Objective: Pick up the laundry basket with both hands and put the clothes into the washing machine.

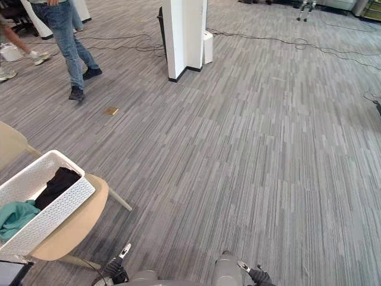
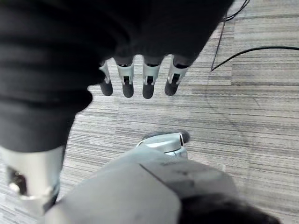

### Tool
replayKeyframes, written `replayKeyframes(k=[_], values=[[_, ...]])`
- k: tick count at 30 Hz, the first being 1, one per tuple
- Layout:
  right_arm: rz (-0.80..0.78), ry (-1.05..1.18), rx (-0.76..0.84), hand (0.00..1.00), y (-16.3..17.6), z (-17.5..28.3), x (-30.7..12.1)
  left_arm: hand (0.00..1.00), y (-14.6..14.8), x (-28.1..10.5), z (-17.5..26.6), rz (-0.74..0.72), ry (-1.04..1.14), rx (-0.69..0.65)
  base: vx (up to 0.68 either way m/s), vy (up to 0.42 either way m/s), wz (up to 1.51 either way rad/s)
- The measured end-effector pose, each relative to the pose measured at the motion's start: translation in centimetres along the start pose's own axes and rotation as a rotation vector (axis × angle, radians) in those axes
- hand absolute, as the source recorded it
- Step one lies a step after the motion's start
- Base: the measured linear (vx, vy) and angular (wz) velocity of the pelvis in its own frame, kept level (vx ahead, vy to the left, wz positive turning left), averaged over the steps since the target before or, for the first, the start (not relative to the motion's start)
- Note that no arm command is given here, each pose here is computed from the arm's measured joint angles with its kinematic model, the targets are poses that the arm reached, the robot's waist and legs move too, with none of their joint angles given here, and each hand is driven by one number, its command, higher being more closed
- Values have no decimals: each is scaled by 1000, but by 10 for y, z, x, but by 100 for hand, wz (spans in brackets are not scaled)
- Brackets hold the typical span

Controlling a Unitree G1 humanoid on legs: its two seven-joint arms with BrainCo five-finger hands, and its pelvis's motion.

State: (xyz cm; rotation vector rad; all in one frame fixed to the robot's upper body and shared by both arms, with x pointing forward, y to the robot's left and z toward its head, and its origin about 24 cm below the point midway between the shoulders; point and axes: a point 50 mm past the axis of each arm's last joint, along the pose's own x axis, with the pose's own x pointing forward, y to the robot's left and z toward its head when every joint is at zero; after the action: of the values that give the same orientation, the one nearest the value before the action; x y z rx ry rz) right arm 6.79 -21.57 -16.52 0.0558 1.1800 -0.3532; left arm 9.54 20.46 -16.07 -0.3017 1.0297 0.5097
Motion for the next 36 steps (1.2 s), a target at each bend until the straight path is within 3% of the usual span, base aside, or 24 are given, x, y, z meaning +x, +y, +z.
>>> replayKeyframes(k=[6,10,14,18,22,36], values=[[-45,-38,-72,0,-15,15,1,0,-6,-4,-8,39,-4,-183,361,-489,98],[3,-392,-40,0,20,93,-13,0,-3,-3,11,36,-79,-137,180,-318,63],[6,-683,9,0,25,158,-42,0,-9,-1,15,0,-82,-60,211,-154,123],[-3,-848,96,0,26,201,-63,0,-1,3,25,19,-91,-38,221,-66,150],[54,-1033,122,0,51,258,-93,0,12,2,14,71,-43,-50,197,-16,49],[89,-1296,-78,0,81,285,-141,0,12,0,4,55,-17,56,194,-33,79]])
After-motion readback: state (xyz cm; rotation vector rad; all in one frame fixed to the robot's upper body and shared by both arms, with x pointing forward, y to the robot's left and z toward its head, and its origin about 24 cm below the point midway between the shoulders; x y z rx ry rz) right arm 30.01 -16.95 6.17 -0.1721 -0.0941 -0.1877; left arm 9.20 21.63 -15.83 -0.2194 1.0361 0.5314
